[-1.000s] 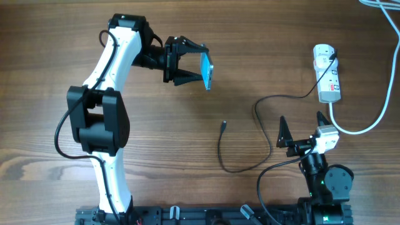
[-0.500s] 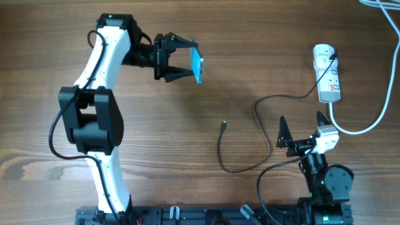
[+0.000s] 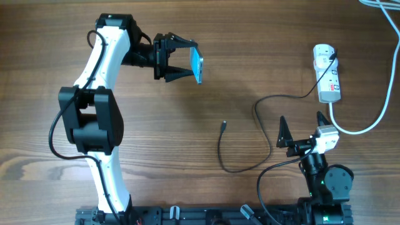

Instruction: Plug charger to phone and switch on socket

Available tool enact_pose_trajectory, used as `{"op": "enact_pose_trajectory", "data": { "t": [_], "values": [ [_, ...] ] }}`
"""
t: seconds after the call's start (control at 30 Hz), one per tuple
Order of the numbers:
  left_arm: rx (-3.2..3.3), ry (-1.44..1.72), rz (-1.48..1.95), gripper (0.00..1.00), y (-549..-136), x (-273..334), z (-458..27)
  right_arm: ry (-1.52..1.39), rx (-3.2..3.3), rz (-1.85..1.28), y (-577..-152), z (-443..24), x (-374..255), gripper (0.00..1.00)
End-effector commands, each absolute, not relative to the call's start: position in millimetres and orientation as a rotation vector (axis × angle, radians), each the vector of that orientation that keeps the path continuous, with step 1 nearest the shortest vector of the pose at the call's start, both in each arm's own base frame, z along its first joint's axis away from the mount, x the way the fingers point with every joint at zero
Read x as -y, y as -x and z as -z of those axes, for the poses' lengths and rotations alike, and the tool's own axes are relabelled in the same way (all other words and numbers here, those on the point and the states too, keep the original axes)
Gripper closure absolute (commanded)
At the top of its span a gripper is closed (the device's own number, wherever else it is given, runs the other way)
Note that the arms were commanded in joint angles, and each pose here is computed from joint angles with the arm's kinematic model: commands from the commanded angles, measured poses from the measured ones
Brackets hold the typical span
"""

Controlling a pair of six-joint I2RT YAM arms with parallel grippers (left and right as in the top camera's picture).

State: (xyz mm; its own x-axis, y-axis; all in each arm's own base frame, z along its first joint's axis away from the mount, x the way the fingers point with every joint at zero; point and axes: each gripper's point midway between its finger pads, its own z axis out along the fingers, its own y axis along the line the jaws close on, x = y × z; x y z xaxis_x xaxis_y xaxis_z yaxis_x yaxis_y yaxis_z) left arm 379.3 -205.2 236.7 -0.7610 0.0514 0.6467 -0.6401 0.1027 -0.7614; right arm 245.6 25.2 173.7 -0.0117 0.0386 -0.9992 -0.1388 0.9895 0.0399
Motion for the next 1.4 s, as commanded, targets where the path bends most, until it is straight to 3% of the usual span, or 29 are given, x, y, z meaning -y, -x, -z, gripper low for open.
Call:
{"op": "enact_pose_trajectory", "data": {
  "t": [0.0,0.13,0.23,0.33,0.47,0.67,0.8,0.9,1.1,1.27,1.37],
  "values": [
    [1.834,-0.545,-1.797,0.37,-380,204,-266,0.079,-1.539,-0.122,-245,-182,-23,0.0],
    [1.834,-0.544,-1.796,0.37,-379,204,-266,0.013,-1.582,-0.647,-232,-181,-71,0.0],
    [1.835,-0.544,-1.796,0.37,-379,204,-266,-0.199,-1.61,-1.014,-224,-185,-87,0.0],
    [1.835,-0.541,-1.794,0.37,-379,205,-266,0.065,-1.469,-1.101,-200,-227,-111,0.0],
    [1.835,-0.539,-1.793,0.37,-378,206,-266,0.166,-1.417,-1.017,-188,-272,-112,0.0],
    [1.835,-0.539,-1.793,0.37,-378,206,-266,0.334,-1.752,-0.799,-197,-302,-115,0.0],
    [1.836,-0.537,-1.794,0.36,-378,206,-266,0.329,-1.812,-1.168,-194,-339,-144,0.0],
    [1.836,-0.538,-1.793,0.36,-378,206,-266,0.516,-1.694,-1.342,-186,-373,-162,0.0],
    [1.836,-0.537,-1.794,0.36,-378,206,-266,0.325,-1.796,-1.254,-218,-387,-163,0.0],
    [1.836,-0.527,-1.787,0.36,-376,210,-266,0.275,-2.18,-0.758,-249,-350,-169,0.01],
    [1.844,-0.504,-1.79,0.36,-375,213,-266,0.284,-2.25,-0.564,-258,-351,-190,0.0]
  ]
}}
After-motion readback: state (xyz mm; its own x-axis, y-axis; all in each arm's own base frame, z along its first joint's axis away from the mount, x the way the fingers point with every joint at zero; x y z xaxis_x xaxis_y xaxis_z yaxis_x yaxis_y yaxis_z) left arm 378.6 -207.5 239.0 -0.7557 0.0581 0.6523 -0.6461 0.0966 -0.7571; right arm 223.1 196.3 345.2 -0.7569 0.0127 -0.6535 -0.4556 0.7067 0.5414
